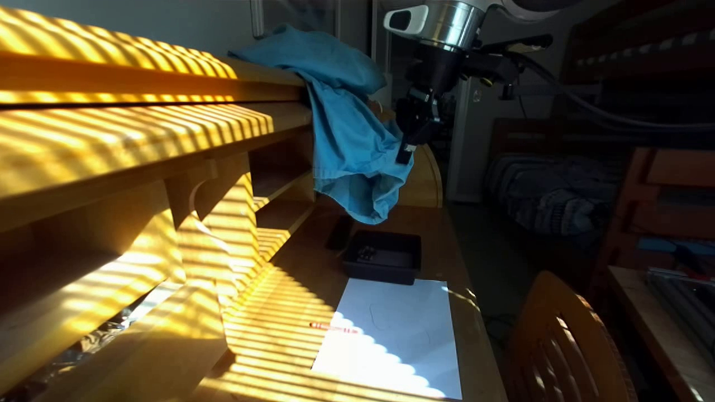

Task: Put the cloth on the desk

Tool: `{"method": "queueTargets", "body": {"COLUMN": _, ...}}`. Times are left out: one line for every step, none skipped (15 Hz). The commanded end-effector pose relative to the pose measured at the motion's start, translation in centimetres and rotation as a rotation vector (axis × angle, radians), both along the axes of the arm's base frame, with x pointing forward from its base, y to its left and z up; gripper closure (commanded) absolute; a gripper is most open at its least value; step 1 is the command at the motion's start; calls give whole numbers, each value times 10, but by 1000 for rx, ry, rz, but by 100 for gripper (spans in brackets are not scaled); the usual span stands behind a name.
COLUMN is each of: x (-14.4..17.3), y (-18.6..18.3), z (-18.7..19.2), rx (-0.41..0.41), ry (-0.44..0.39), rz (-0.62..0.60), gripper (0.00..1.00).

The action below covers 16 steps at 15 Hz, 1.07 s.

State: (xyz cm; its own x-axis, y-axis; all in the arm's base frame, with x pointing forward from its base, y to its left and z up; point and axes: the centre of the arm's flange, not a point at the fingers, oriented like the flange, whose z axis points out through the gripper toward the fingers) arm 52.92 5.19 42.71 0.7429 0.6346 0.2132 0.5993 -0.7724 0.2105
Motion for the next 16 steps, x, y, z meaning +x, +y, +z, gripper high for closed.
{"method": "queueTargets", "body": {"x": 2, "y": 12, "z": 0, "rx": 20, "ry": 52, "rz": 65, "gripper": 99}}
{"method": "queueTargets", "body": {"x": 3, "y": 16, "z": -2, "rx": 23, "ry": 61, "rz": 81, "gripper": 99}}
{"method": "queueTargets", "body": {"x": 4, "y": 21, "z": -4, "rx": 25, "ry": 69, "rz": 92, "gripper": 99}}
{"method": "queueTargets", "body": {"x": 4, "y": 25, "z": -5, "rx": 26, "ry": 75, "rz": 102, "gripper": 99}}
{"method": "queueTargets", "body": {"x": 5, "y": 29, "z": -7, "rx": 28, "ry": 81, "rz": 117, "gripper": 99}}
{"method": "queueTargets", "body": {"x": 5, "y": 33, "z": -8, "rx": 28, "ry": 87, "rz": 128, "gripper": 99}}
{"method": "queueTargets", "body": {"x": 6, "y": 36, "z": -10, "rx": 29, "ry": 92, "rz": 137, "gripper": 99}}
{"method": "queueTargets", "body": {"x": 8, "y": 39, "z": -12, "rx": 25, "ry": 96, "rz": 144, "gripper": 99}}
{"method": "queueTargets", "body": {"x": 10, "y": 41, "z": -14, "rx": 22, "ry": 97, "rz": 149, "gripper": 99}}
{"method": "queueTargets", "body": {"x": 11, "y": 43, "z": -16, "rx": 20, "ry": 99, "rz": 150, "gripper": 99}}
{"method": "queueTargets", "body": {"x": 13, "y": 44, "z": -17, "rx": 20, "ry": 100, "rz": 152, "gripper": 99}}
{"method": "queueTargets", "body": {"x": 14, "y": 45, "z": -19, "rx": 20, "ry": 102, "rz": 153, "gripper": 99}}
{"method": "queueTargets", "body": {"x": 16, "y": 46, "z": -20, "rx": 22, "ry": 103, "rz": 156, "gripper": 99}}
{"method": "queueTargets", "body": {"x": 17, "y": 48, "z": -20, "rx": 26, "ry": 99, "rz": 162, "gripper": 99}}
{"method": "queueTargets", "body": {"x": 18, "y": 51, "z": -21, "rx": 30, "ry": 94, "rz": 169, "gripper": 99}}
{"method": "queueTargets", "body": {"x": 19, "y": 52, "z": -21, "rx": 29, "ry": 95, "rz": 174, "gripper": 99}}
